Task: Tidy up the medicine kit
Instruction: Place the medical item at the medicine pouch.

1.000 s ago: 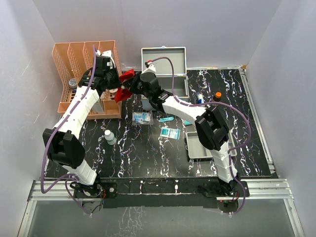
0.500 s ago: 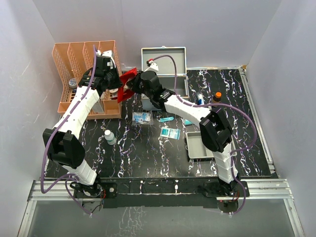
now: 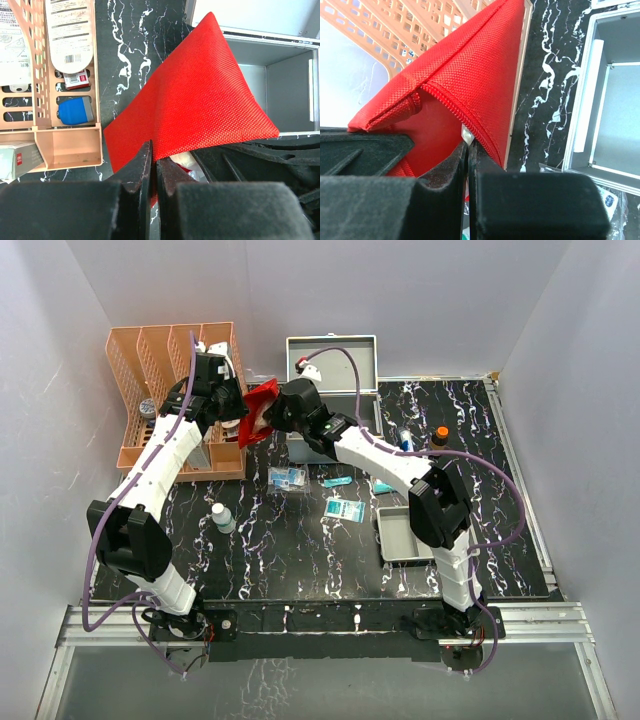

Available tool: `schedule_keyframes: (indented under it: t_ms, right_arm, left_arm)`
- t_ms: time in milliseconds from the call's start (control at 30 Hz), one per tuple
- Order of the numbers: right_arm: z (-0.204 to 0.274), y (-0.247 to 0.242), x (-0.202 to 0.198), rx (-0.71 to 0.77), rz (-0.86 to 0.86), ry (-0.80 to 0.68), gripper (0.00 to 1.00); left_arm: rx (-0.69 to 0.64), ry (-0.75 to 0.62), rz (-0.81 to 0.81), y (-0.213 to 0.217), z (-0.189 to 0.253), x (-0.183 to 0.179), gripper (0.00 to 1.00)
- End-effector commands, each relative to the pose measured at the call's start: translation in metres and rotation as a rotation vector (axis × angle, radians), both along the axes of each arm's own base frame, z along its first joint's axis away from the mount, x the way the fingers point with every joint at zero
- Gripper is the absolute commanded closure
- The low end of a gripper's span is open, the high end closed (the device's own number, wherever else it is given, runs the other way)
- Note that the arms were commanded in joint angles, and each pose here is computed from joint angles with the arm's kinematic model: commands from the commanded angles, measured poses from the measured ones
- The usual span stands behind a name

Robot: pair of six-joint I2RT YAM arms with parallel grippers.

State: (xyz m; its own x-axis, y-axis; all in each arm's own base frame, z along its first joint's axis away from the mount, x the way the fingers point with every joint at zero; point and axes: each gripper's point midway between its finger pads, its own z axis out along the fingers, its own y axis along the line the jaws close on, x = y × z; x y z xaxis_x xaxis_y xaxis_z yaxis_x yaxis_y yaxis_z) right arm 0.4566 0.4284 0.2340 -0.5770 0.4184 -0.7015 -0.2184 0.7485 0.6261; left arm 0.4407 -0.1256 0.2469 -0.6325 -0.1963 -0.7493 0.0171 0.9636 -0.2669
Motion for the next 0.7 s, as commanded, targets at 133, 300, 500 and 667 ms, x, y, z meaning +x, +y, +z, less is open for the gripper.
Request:
schedule_keyframes:
  t_ms: [133,300,500,667]
  right_arm:
    - [0.028,-0.009,0.011,-0.062,-0.036,-0.064,1.0]
    - [0.029,-0.013,0.014,-0.041,-0.066,-0.095,1.0]
    - [0.042,-0.011,0.02,0.057,-0.099,-0.147,1.0]
    - [0.043,-0.019,0.027,-0.031,-0.127,-0.155,1.0]
  left_arm:
    - [-0.014,-0.035,-0.011,-0.001,0.017,-0.006,1.0]
    - [-0.024,-0.036,-0.015,-0.004,0.017,-0.004,1.0]
    - [-0.019,-0.031,-0.021,-0.006,0.015,-0.005,1.0]
    - [-0.007,-0.024,-0.019,-0.004,0.013,-0.005,1.0]
